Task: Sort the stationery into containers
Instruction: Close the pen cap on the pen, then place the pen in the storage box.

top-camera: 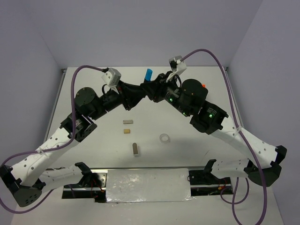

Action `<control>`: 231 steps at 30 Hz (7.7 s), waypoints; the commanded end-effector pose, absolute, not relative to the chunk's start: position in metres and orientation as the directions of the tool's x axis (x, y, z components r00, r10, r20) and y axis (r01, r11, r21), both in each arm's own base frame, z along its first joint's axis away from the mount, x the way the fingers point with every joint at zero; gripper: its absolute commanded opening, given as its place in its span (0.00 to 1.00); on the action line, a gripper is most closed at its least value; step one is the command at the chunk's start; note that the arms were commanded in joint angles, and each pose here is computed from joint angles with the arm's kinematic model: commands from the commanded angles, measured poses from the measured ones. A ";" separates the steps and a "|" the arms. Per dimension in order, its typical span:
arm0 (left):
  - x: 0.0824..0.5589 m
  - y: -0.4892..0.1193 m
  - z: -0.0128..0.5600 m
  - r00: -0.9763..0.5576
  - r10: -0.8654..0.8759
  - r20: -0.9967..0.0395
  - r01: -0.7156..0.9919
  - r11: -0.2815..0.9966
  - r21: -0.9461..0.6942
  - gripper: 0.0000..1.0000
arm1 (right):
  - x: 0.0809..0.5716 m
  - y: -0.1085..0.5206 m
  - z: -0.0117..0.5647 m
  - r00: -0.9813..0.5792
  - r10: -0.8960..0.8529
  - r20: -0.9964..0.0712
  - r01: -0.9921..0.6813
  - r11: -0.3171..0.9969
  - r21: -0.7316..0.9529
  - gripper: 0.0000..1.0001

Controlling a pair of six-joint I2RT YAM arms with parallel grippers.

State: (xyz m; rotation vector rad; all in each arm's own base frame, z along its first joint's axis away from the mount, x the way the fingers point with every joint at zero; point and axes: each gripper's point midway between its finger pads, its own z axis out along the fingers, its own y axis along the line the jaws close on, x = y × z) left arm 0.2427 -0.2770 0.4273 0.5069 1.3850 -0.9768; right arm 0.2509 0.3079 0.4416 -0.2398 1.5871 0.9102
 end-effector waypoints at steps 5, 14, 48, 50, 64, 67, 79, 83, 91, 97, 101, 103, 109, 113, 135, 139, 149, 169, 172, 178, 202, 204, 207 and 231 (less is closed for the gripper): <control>0.243 -0.271 0.464 -0.005 -0.327 -0.945 0.811 0.552 -0.195 0.00 | 0.247 0.309 0.468 -0.203 0.370 -0.907 -0.648 0.644 0.408 0.06; 0.236 -0.283 0.457 -0.053 -0.269 -0.962 0.849 0.495 -0.185 0.92 | 0.223 0.314 0.489 -0.155 0.346 -0.926 -0.805 0.500 0.321 0.00; 0.139 -0.304 0.494 -0.235 -0.287 -0.929 0.969 -0.150 -0.198 0.27 | 0.139 0.292 0.520 -0.152 0.214 -0.965 -0.987 -0.077 0.139 0.00; 0.141 -0.305 0.493 -0.240 -0.282 -0.929 0.968 -0.141 -0.207 0.08 | 0.139 0.292 0.521 -0.148 0.217 -0.965 -0.988 -0.069 0.136 0.00; 0.160 -0.306 0.489 -0.198 -0.269 -0.943 0.980 -0.023 -0.199 0.00 | 0.155 0.289 0.522 -0.159 0.214 -0.964 -0.986 0.015 0.166 0.75; 0.158 -0.307 0.482 -0.200 -0.261 -0.944 0.980 -0.035 -0.198 0.00 | 0.162 0.286 0.529 -0.144 0.218 -0.965 -0.984 0.073 0.163 0.80; 0.160 -0.306 0.474 -0.196 -0.252 -0.947 0.980 -0.017 -0.199 0.00 | 0.172 0.277 0.547 -0.178 0.281 -0.943 -0.969 0.117 0.218 0.78; 0.160 -0.307 0.471 -0.201 -0.246 -0.948 0.979 -0.020 -0.203 0.00 | 0.179 0.277 0.547 -0.190 0.295 -0.936 -0.962 0.136 0.238 0.71; 0.163 -0.310 0.463 -0.221 -0.228 -0.948 0.975 -0.020 -0.223 0.00 | 0.172 0.275 0.552 -0.184 0.319 -0.930 -0.968 0.105 0.228 0.56; 0.166 -0.310 0.464 -0.220 -0.232 -0.948 0.975 -0.012 -0.223 0.00 | 0.173 0.280 0.539 -0.214 0.285 -0.934 -0.967 0.075 0.244 0.28; 0.168 -0.311 0.468 -0.213 -0.232 -0.949 0.976 -0.005 -0.218 0.00 | 0.174 0.282 0.534 -0.211 0.284 -0.935 -0.968 0.068 0.239 0.21; 0.170 -0.312 0.470 -0.212 -0.237 -0.948 0.976 -0.004 -0.217 0.00 | 0.175 0.284 0.530 -0.218 0.277 -0.936 -0.968 0.063 0.244 0.19; 0.176 -0.303 0.495 -0.185 -0.291 -0.939 0.982 -0.025 -0.186 0.00 | 0.170 0.285 0.517 -0.250 0.231 -0.940 -0.966 0.005 0.258 0.00; 0.185 -0.298 0.511 -0.140 -0.295 -0.945 0.990 -0.030 -0.137 0.00 | 0.174 0.290 0.492 -0.320 0.163 -0.933 -0.947 -0.031 0.319 0.00; 0.210 -0.291 0.569 0.114 -0.312 -0.943 0.990 0.112 0.082 0.00 | 0.153 0.303 0.396 -0.597 -0.098 -0.796 -0.792 -0.084 0.604 0.00; 0.220 -0.283 0.572 0.130 -0.323 -0.937 0.985 0.151 0.085 0.00 | 0.153 0.302 0.383 -0.614 -0.118 -0.780 -0.780 -0.055 0.623 0.00; 0.224 -0.273 0.584 0.177 -0.340 -0.923 0.975 0.192 0.116 0.00 | 0.146 0.303 0.367 -0.642 -0.184 -0.744 -0.743 -0.087 0.663 0.00; 0.233 -0.261 0.609 0.267 -0.359 -0.894 0.949 0.262 0.178 0.00 | 0.112 0.307 0.336 -0.684 -0.309 -0.661 -0.646 -0.165 0.746 0.00; 0.233 -0.261 0.611 0.274 -0.359 -0.892 0.947 0.262 0.186 0.00 | 0.109 0.307 0.327 -0.687 -0.334 -0.645 -0.639 -0.145 0.756 0.00; 0.228 -0.268 0.583 0.201 -0.348 -0.916 0.972 0.187 0.142 0.00 | 0.128 0.312 0.376 -0.648 -0.168 -0.743 -0.737 -0.112 0.667 0.23; 0.161 -0.294 0.407 -0.178 0.025 -0.984 0.979 -0.095 -0.179 0.00 | 0.173 0.293 0.475 -0.371 0.013 -0.929 -0.928 0.026 0.371 0.27; 0.168 -0.294 0.408 -0.183 0.029 -0.983 0.981 -0.058 -0.184 0.00 | 0.169 0.293 0.462 -0.400 -0.038 -0.916 -0.917 0.007 0.400 0.36; 0.171 -0.297 0.411 -0.195 0.019 -0.981 0.979 -0.056 -0.195 0.00 | 0.169 0.293 0.445 -0.432 -0.068 -0.899 -0.902 0.023 0.432 0.48; 0.275 -0.232 0.337 -0.422 0.009 -0.907 0.641 0.711 -0.291 0.99 | 0.381 0.000 0.313 -0.210 0.479 -0.852 0.383 0.842 0.379 0.00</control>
